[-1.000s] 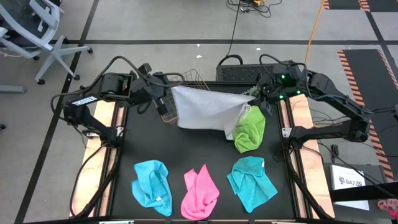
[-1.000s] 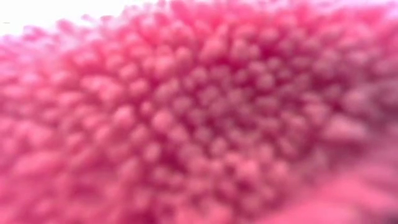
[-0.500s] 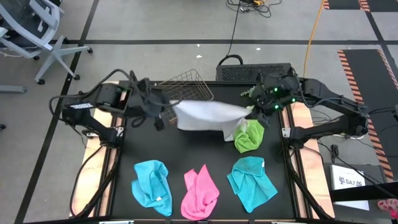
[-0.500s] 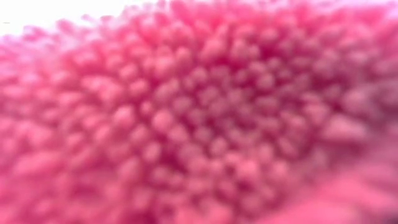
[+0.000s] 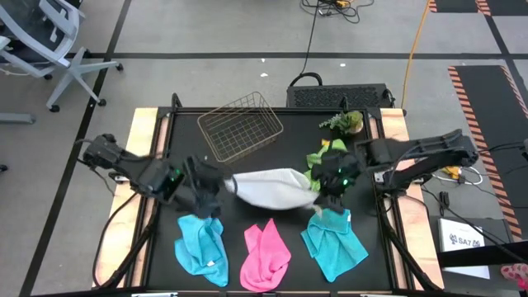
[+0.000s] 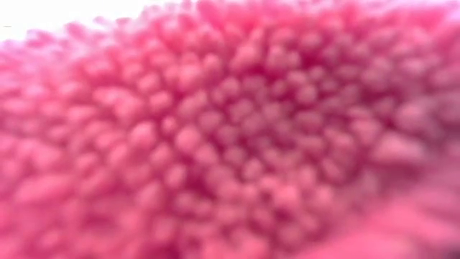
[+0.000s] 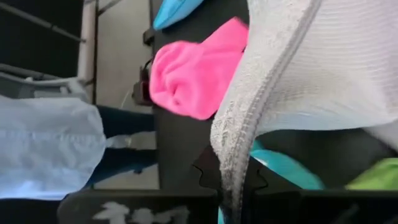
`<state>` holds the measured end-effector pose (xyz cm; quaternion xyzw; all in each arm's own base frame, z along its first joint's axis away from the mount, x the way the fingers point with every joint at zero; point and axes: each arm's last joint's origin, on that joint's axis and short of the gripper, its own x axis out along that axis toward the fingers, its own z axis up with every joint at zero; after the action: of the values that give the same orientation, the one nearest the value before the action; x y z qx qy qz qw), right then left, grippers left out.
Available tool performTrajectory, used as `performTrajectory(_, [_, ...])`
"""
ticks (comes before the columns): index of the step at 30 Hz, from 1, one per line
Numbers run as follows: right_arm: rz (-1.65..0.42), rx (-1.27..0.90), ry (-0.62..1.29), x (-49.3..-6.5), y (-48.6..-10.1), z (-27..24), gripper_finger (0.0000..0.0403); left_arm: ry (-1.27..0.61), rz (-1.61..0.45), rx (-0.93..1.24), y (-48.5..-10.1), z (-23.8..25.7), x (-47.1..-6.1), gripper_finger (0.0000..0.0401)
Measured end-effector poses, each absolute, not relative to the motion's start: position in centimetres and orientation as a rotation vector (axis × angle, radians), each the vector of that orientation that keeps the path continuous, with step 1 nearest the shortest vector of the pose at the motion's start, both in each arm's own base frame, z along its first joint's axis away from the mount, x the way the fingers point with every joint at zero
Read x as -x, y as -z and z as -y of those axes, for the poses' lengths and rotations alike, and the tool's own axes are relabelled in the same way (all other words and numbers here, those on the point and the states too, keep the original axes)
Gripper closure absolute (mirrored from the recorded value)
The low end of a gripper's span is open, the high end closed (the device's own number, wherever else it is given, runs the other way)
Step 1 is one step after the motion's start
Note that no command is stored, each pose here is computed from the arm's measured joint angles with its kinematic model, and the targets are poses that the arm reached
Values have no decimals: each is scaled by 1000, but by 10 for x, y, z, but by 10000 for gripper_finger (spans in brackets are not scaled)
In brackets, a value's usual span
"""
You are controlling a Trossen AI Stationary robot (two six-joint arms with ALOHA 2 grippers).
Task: Fold microfiber towels
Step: Fold the gray microfiber cloth
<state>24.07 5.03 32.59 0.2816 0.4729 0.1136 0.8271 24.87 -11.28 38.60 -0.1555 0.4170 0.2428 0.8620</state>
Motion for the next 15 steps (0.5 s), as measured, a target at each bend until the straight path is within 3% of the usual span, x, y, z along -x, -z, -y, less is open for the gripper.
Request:
performTrajectory(9, [-992,-761,-527,-241,-311,-103,403,-280,-806,516,-373,158,-254,401])
performTrajectory(15, [-973,-710,-553,-238,-309,-111,403,-356,-698,422,-375,160,-251,401])
